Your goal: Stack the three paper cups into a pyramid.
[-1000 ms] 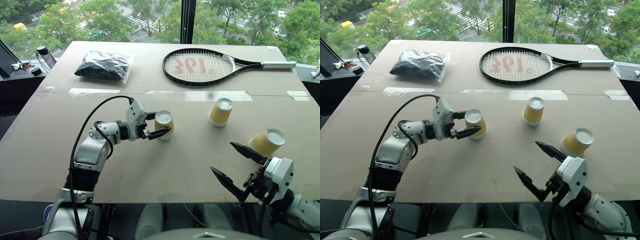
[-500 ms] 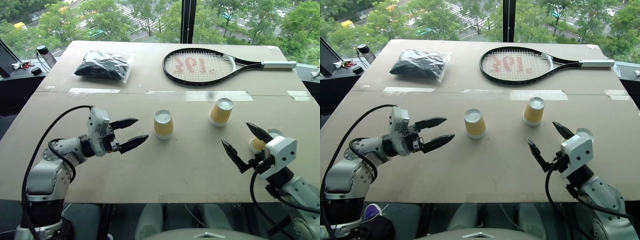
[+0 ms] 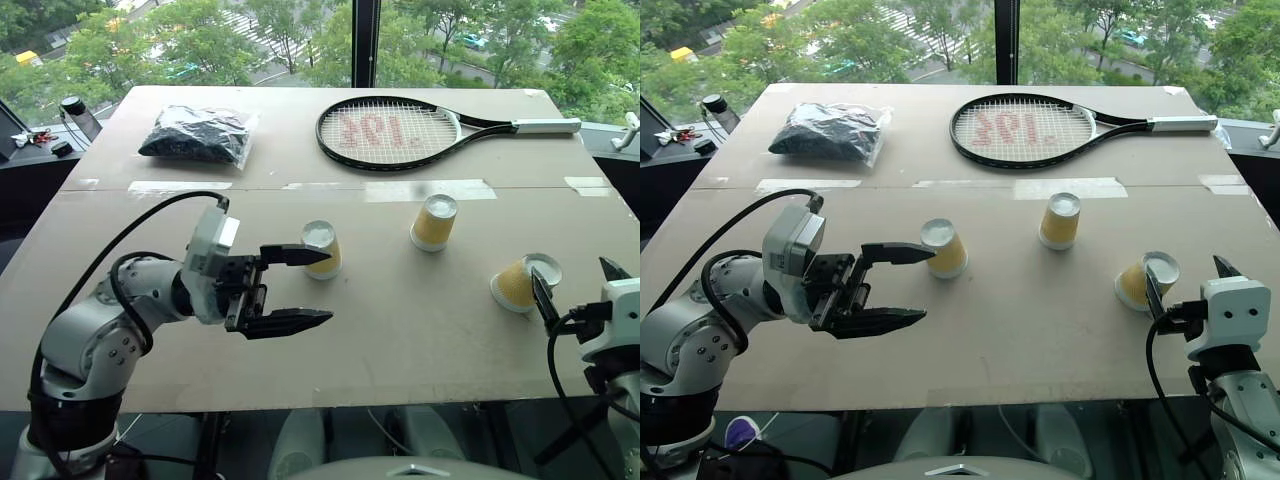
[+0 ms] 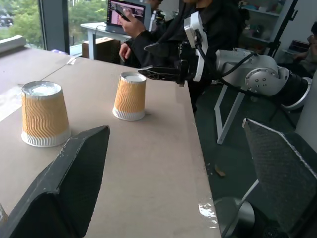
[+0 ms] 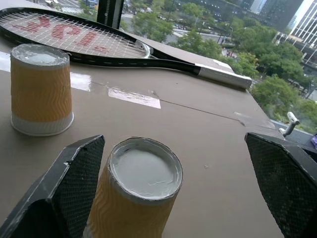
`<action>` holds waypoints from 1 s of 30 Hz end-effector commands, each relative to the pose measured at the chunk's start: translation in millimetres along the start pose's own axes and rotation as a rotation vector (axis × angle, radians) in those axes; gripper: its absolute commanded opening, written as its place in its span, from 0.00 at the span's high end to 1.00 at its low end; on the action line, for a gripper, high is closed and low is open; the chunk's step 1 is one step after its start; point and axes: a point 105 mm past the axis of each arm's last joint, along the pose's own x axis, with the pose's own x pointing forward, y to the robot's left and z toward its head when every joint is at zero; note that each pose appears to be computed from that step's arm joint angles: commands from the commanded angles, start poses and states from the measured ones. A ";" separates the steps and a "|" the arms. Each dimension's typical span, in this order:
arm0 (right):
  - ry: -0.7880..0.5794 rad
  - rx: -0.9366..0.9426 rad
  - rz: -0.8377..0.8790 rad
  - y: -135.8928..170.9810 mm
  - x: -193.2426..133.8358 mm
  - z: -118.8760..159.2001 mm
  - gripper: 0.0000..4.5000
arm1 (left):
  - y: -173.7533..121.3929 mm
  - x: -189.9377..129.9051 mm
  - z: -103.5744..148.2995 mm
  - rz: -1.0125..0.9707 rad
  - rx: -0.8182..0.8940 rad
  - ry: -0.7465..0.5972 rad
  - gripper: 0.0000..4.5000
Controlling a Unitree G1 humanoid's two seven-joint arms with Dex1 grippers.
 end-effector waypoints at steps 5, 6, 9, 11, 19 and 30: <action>0.073 0.079 -0.020 10.1 10.2 -9.3 0.00 | 2.7 -4.1 7.1 0.007 0.020 -0.030 0.01; 0.082 0.093 -0.039 8.1 13.3 -10.2 0.00 | 1.8 -4.4 6.7 0.007 0.021 -0.028 0.01; 0.095 0.121 -0.079 2.8 20.3 -10.9 0.00 | -0.9 -4.9 5.8 0.008 0.023 -0.022 0.01; 0.116 0.146 -0.090 1.3 22.7 -13.3 0.00 | -1.5 -4.6 5.8 0.012 0.030 -0.020 0.01; 0.171 0.249 -0.104 -3.7 27.1 -22.0 0.06 | -2.0 -5.0 5.4 0.032 0.056 -0.016 0.00; 0.079 0.169 0.130 17.2 32.9 6.3 0.50 | 5.6 -12.3 0.1 0.137 0.017 -0.040 0.00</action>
